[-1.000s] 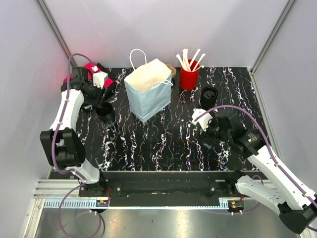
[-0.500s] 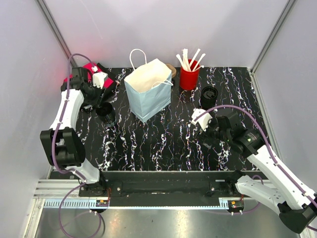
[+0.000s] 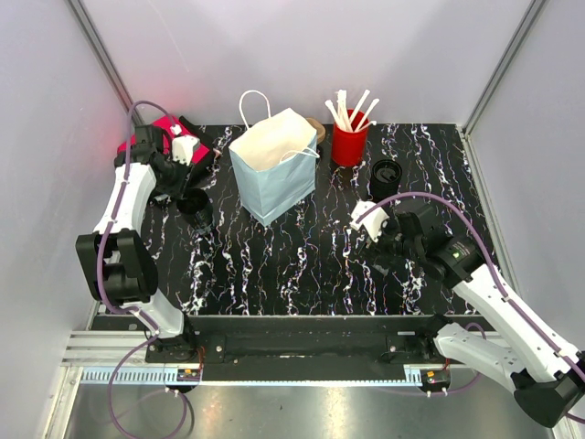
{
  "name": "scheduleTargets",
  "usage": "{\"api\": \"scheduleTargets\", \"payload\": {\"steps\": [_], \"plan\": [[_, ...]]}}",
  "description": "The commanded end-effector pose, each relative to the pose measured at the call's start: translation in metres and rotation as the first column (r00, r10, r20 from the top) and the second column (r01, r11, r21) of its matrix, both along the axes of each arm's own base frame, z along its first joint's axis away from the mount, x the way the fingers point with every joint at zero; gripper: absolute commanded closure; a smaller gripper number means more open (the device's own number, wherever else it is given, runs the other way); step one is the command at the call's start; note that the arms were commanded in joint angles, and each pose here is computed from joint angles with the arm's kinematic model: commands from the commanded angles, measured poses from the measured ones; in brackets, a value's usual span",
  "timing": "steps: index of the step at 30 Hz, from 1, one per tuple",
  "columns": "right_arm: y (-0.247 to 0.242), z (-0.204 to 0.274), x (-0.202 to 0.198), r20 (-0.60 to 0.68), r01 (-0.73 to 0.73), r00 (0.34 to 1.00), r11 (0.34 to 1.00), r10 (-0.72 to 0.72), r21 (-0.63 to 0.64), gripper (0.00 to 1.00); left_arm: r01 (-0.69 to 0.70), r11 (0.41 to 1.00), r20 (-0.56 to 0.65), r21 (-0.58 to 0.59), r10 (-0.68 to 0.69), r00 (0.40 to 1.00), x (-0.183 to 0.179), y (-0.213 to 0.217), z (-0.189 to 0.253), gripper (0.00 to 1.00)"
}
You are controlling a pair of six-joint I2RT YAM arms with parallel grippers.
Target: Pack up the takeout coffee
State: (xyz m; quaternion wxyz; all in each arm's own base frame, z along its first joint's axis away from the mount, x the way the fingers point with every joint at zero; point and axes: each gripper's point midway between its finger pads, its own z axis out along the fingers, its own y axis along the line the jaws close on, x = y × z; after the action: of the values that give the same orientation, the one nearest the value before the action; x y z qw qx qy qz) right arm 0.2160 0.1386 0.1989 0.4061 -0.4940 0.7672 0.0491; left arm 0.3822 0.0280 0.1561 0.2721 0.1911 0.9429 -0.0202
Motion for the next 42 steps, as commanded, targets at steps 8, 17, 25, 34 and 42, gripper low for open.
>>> {"api": "scheduleTargets", "payload": {"steps": [8,17,25,34,42], "plan": [[0.006,0.017,0.004,0.021,-0.003,1.000,0.999,0.002,0.041,0.11,-0.014,1.000,0.058,0.003,0.014,0.998,0.011,0.004,0.015,0.72],[0.006,0.018,0.003,0.019,-0.006,1.000,0.999,0.005,0.041,0.11,-0.021,1.000,0.072,-0.001,0.021,0.997,0.012,0.005,0.020,0.75],[0.006,0.017,0.003,0.016,-0.005,1.000,0.999,0.005,0.040,0.12,-0.023,1.000,0.073,-0.003,0.023,0.997,0.013,0.004,0.021,0.78],[0.007,0.016,0.002,0.010,-0.008,1.000,0.999,0.007,0.041,0.12,-0.026,1.000,0.077,-0.003,0.026,0.997,0.012,0.005,0.022,0.80],[0.008,0.017,0.002,0.008,-0.012,1.000,0.999,0.011,0.045,0.12,-0.038,0.999,0.085,-0.003,0.038,0.996,0.014,0.007,0.025,0.92]]}}
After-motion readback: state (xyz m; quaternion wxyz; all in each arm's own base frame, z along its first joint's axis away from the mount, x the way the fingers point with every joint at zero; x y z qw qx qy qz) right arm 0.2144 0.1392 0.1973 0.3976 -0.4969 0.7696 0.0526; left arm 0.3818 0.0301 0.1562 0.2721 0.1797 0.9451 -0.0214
